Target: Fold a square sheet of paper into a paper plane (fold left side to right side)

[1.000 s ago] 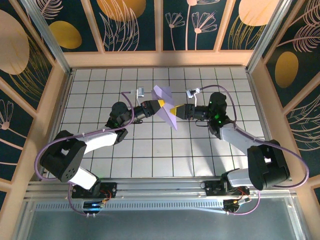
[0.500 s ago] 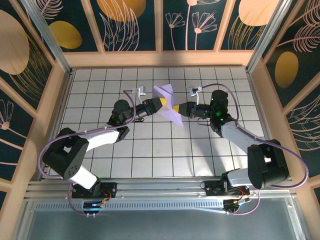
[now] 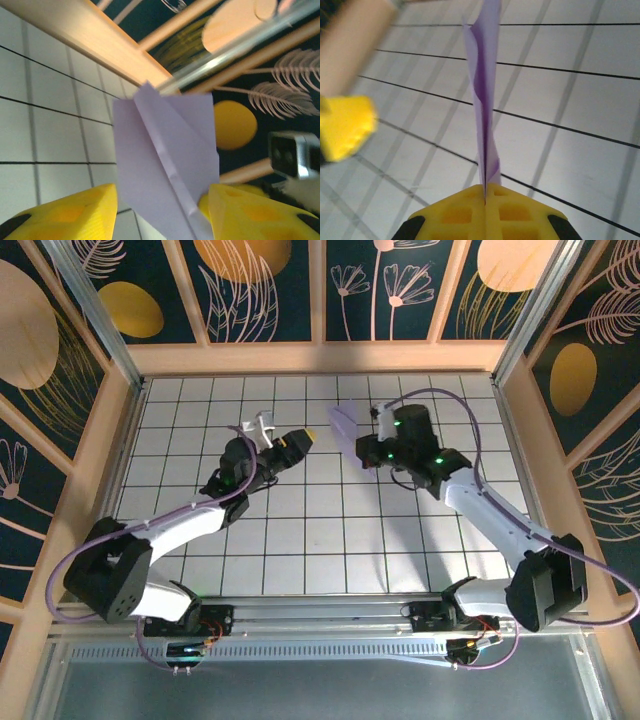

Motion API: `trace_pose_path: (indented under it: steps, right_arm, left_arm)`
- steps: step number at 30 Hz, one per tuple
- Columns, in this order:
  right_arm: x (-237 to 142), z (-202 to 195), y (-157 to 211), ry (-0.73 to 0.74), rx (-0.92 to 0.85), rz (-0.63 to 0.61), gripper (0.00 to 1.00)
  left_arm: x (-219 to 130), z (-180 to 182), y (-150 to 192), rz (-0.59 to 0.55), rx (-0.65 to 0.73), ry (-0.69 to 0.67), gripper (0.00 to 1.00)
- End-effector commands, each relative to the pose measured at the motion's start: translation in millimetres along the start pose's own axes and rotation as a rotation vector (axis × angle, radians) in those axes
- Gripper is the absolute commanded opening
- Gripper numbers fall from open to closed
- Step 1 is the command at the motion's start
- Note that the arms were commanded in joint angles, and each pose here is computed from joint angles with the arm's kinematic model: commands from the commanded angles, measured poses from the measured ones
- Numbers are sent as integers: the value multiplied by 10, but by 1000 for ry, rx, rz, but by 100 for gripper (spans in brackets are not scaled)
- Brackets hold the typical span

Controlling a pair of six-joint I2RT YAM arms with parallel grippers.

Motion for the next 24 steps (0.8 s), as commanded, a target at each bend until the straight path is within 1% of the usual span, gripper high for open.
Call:
trace_pose_path:
  steps: [1,4,5,8,10,12,17,19,20,22,24]
  right_arm:
    - [-41,-495,163,576,-155,-30,0]
    - [6,-505,249,734,-238,-61,0]
    - [40,-474,293,766,-277,-67,0]
    - [158,-386,437,839,-392,-76,0]
    - [272,-339,561,860,-459,-54,0]
    - [421,-316,719,868,-513,-6,0]
    - [773,-288,1121,893,-603,105,0]
    - [904,-249,1265,876,-619,150,0]
    - [976,-224,1356,856,-621,183,4]
    - [1083,-128,1483,782,-592,239,19]
    - [1128,-6,1546,681,-524,278,35]
  left_arm:
    - [-147,373,19,-31,-26,-238,52]
    - [-230,535,40,-36,-73,-337,54]
    - [-268,602,59,-38,-96,-371,56]
    - [-384,768,105,-59,-163,-421,57]
    - [-456,856,127,-72,-200,-441,57]
    - [-518,925,143,-79,-223,-454,57]
    - [-595,991,135,-86,-234,-480,58]
    - [-611,1010,137,-84,-236,-485,58]
    - [-613,1013,137,-82,-235,-484,58]
    - [-602,1010,136,-75,-235,-477,58]
    - [-564,996,148,-55,-229,-458,58]
Point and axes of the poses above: each hand's point on the last joint's axis, 136 mm out from that joint toward the fingers, its own x axis out along the fingers, its own z axis along the line the jaws close on, y = z × x, the point moved 5 cm from there along -x, back along the fingers, and after that the axes turned 13 degrees about x, right-handed, at the moved point
